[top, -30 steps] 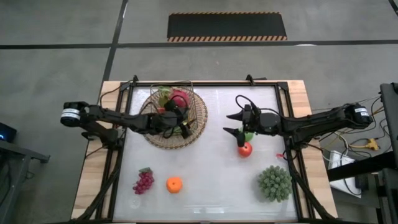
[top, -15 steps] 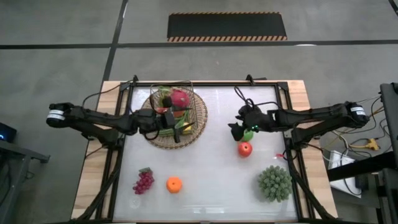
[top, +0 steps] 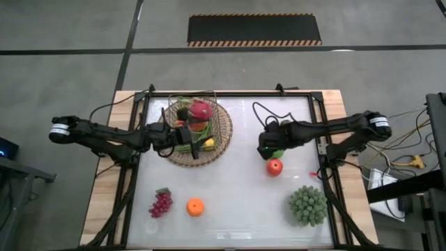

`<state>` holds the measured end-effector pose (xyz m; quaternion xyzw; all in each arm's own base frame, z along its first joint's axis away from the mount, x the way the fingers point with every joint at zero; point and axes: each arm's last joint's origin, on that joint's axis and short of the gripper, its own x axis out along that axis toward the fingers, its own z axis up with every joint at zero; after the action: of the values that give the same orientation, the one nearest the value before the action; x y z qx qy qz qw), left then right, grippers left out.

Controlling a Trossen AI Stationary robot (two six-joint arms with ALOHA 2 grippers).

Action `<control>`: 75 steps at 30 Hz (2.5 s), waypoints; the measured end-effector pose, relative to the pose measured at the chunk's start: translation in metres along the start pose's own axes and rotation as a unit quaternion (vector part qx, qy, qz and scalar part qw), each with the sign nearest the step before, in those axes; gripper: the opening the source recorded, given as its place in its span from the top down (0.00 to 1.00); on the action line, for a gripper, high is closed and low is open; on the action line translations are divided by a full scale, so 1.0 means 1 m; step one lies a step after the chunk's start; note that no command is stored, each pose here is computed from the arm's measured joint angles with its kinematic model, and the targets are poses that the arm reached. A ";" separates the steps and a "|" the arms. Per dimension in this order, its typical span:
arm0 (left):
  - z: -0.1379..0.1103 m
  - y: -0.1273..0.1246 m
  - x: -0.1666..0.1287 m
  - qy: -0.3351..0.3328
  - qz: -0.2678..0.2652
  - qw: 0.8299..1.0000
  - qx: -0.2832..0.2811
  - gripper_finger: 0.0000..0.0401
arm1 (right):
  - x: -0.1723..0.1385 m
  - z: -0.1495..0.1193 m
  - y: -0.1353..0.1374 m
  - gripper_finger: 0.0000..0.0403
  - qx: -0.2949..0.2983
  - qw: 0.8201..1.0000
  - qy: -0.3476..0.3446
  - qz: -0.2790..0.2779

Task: Build produce basket
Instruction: Put the green apple into the wire basket

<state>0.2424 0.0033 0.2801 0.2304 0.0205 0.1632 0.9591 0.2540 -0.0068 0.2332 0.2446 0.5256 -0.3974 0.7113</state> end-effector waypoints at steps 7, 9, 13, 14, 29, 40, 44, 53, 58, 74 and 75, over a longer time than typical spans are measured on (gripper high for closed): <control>-0.002 0.000 -0.001 0.006 0.007 1.000 0.001 0.36 | 0.021 -0.004 0.010 0.10 0.003 0.998 0.063 -0.013; -0.002 0.000 -0.001 0.006 0.007 1.000 0.001 0.36 | 0.024 -0.005 0.011 0.10 0.003 0.997 0.069 -0.021; -0.003 0.000 -0.002 0.004 0.008 1.000 0.000 0.36 | 0.026 -0.006 0.010 0.10 0.002 0.997 0.076 -0.032; -0.003 0.000 -0.002 0.004 0.008 1.000 0.000 0.36 | 0.027 -0.007 0.010 0.10 0.004 0.997 0.076 -0.032; -0.003 0.000 -0.002 -0.001 0.011 1.000 -0.002 0.36 | 0.040 -0.017 0.005 0.20 0.013 0.995 0.089 -0.039; 0.005 0.006 -0.007 -0.028 0.026 0.999 0.011 0.36 | 0.039 -0.016 0.005 0.31 0.009 0.996 0.086 -0.033; 0.010 0.016 -0.023 -0.051 0.039 0.998 0.002 0.36 | 0.025 -0.010 0.006 0.31 -0.002 0.997 0.079 -0.015; -0.002 0.024 -0.059 -0.095 0.059 0.993 -0.026 0.36 | -0.041 0.031 0.025 0.32 -0.037 0.996 0.001 0.081; -0.002 0.030 -0.072 -0.117 0.069 0.990 -0.036 0.36 | -0.069 0.055 0.039 0.32 -0.070 0.990 -0.054 0.109; -0.005 0.034 -0.086 -0.135 0.078 0.987 -0.047 0.36 | -0.096 0.132 0.100 0.32 -0.259 0.945 -0.152 0.127; -0.006 0.034 -0.086 -0.134 0.077 0.987 -0.047 0.36 | -0.095 0.137 0.103 0.32 -0.268 0.942 -0.156 0.126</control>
<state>0.1500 0.0061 0.2870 0.2062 -0.1337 0.2054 0.9473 0.4018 -0.0246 0.3603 0.0442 0.4600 -0.1827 0.8678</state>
